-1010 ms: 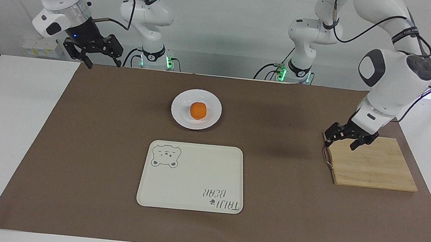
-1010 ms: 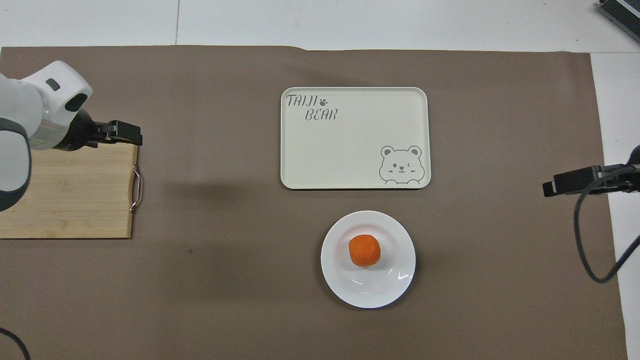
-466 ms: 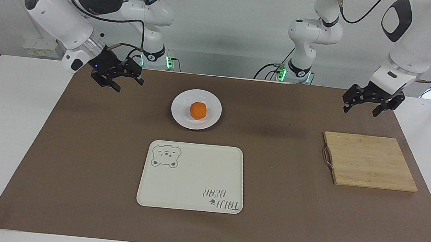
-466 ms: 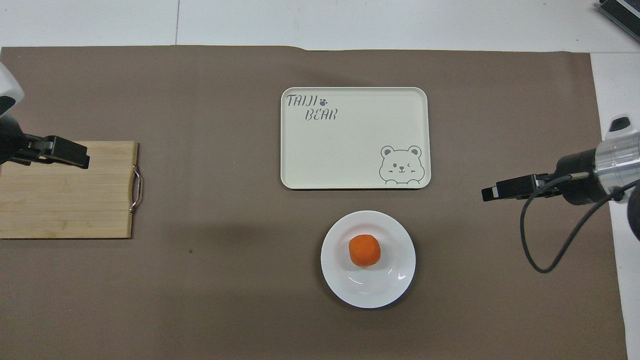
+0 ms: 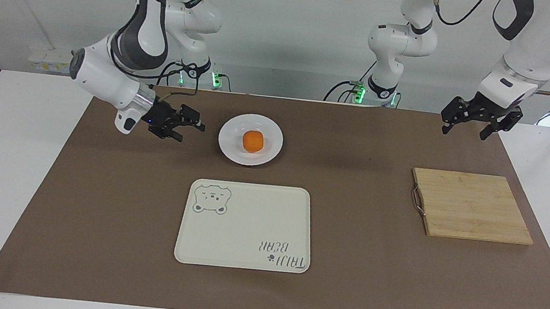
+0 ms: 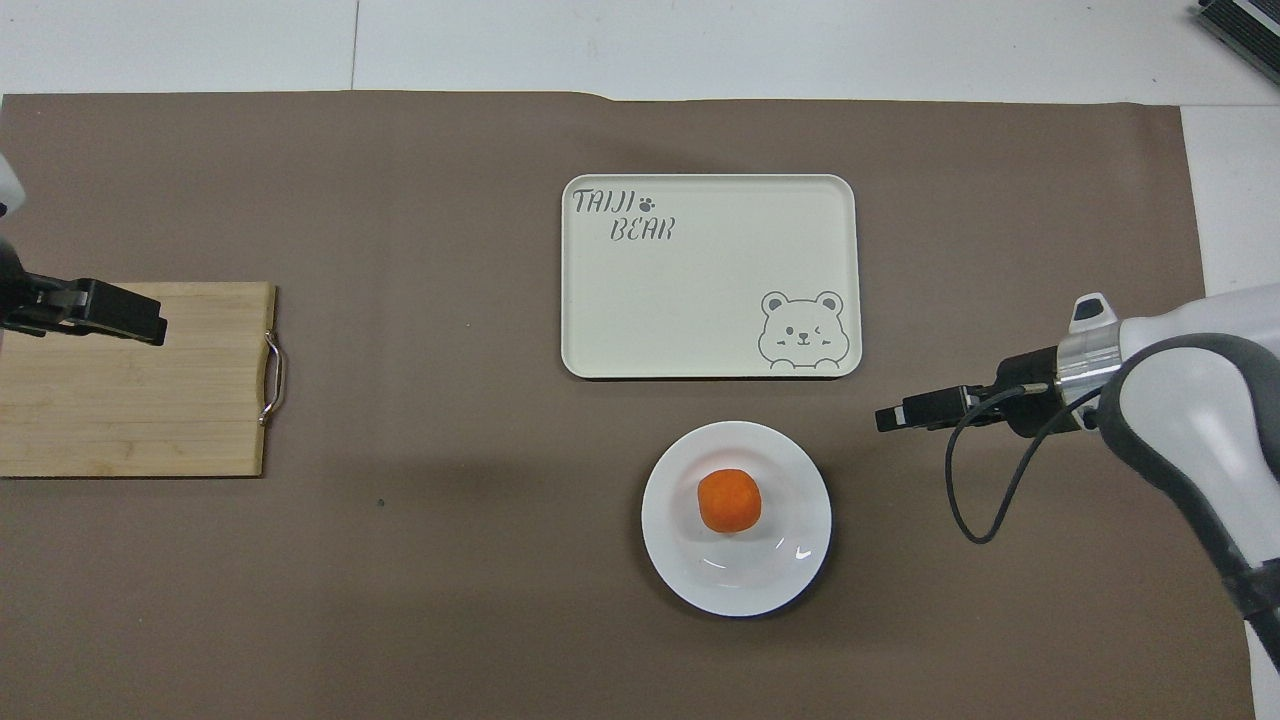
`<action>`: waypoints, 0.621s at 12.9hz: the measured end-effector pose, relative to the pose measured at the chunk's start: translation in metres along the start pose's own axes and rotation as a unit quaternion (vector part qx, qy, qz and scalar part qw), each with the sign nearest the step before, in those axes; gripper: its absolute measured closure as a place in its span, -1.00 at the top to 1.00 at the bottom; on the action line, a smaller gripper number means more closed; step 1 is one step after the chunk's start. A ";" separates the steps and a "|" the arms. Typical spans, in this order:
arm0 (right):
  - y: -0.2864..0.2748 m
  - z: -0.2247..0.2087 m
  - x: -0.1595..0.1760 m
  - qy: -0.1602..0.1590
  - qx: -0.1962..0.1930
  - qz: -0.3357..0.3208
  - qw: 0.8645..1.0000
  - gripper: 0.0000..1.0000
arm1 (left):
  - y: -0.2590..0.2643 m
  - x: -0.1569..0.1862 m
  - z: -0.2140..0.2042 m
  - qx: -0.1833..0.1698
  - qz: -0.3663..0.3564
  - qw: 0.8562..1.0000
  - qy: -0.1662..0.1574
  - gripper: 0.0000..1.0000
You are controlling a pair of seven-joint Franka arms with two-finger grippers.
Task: Place orange and plate with both arms
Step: 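Move the right gripper to the plate rim and grip it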
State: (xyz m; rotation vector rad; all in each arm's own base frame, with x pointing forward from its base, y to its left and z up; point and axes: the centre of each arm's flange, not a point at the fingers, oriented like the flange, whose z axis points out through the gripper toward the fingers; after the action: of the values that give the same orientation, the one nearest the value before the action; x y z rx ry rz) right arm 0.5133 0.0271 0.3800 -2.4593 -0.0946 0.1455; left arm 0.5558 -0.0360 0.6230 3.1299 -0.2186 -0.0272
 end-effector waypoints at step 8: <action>0.061 0.103 -0.046 0.034 0.104 -0.025 0.994 1.00 | -0.001 0.000 0.000 0.000 -0.001 1.000 0.000 1.00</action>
State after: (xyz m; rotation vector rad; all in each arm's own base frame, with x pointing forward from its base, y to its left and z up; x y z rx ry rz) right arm 0.4563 0.0382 0.2655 -2.2498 -0.1057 0.0463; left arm 0.5559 -0.0347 0.6230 3.1301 -0.2152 -0.0272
